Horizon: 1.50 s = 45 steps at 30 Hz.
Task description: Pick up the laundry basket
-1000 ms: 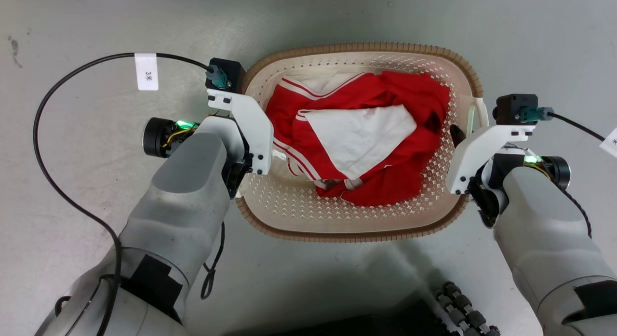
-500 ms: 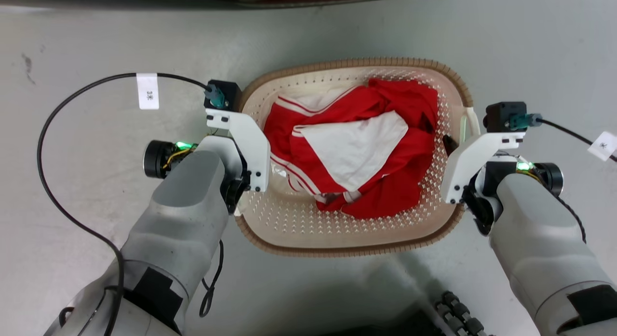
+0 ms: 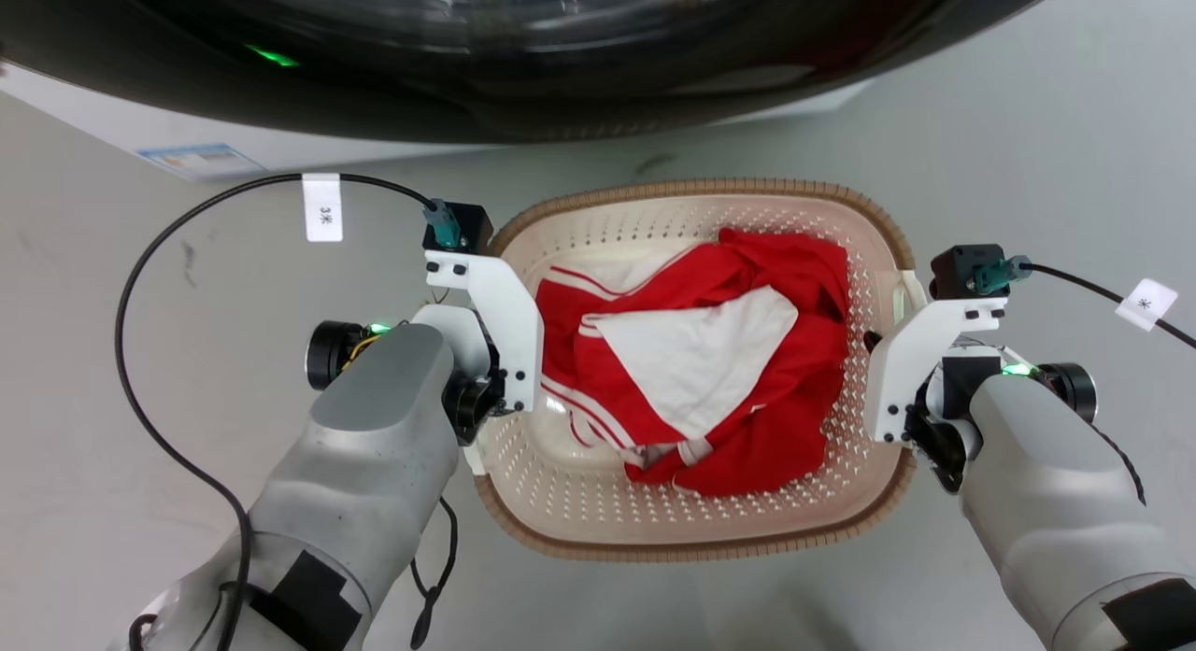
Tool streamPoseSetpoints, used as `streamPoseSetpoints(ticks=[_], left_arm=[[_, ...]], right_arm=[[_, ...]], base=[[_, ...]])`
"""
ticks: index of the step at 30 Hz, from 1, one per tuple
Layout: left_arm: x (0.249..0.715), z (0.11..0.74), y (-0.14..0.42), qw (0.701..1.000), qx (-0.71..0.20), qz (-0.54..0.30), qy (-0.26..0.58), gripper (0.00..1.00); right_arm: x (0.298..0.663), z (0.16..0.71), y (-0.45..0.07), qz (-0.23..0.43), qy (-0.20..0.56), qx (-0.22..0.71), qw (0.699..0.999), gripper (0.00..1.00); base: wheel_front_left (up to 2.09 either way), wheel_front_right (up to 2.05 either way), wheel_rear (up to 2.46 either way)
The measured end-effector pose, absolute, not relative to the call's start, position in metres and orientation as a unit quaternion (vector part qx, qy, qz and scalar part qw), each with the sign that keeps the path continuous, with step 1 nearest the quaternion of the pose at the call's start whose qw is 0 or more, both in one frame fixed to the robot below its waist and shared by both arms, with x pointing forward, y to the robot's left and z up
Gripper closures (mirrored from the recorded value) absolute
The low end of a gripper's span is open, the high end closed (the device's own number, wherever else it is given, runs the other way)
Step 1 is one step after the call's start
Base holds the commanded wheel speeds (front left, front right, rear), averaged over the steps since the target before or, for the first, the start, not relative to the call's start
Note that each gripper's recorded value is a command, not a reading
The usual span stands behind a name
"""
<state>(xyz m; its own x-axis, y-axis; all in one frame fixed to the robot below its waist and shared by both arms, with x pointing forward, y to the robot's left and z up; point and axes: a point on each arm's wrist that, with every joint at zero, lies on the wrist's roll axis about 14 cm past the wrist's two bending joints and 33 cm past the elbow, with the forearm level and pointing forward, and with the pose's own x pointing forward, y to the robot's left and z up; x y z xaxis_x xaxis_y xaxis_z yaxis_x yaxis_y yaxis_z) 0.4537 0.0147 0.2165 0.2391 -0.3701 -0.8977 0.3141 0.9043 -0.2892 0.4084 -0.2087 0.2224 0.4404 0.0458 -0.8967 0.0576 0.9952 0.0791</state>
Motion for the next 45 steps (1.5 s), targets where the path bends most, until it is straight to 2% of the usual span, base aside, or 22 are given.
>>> streamPoseSetpoints(ticks=[6,19,34,41,45], left_arm=[[0.45,0.266,0.03,0.797,-0.014,-0.2,0.57,1.0],[0.431,0.319,0.055,0.805,-0.019,-0.165,0.57,1.0],[0.408,0.372,0.068,0.81,-0.032,-0.152,0.565,1.0],[0.395,0.389,0.072,0.808,-0.029,-0.153,0.569,1.0],[0.39,0.395,0.074,0.806,-0.029,-0.154,0.571,1.0]], right_arm=[[0.412,0.26,-0.194,0.025,0.517,0.048,0.855,1.0],[0.413,0.312,-0.169,0.072,0.506,0.036,0.859,1.0],[0.397,0.368,-0.155,0.104,0.518,0.031,0.849,1.0],[0.377,0.378,-0.152,0.11,0.542,0.038,0.832,1.0],[0.374,0.385,-0.15,0.114,0.541,0.039,0.832,1.0]], base=[[0.0,0.0,0.0],[0.0,0.0,0.0],[0.0,0.0,0.0],[0.0,0.0,0.0],[0.0,0.0,0.0]])
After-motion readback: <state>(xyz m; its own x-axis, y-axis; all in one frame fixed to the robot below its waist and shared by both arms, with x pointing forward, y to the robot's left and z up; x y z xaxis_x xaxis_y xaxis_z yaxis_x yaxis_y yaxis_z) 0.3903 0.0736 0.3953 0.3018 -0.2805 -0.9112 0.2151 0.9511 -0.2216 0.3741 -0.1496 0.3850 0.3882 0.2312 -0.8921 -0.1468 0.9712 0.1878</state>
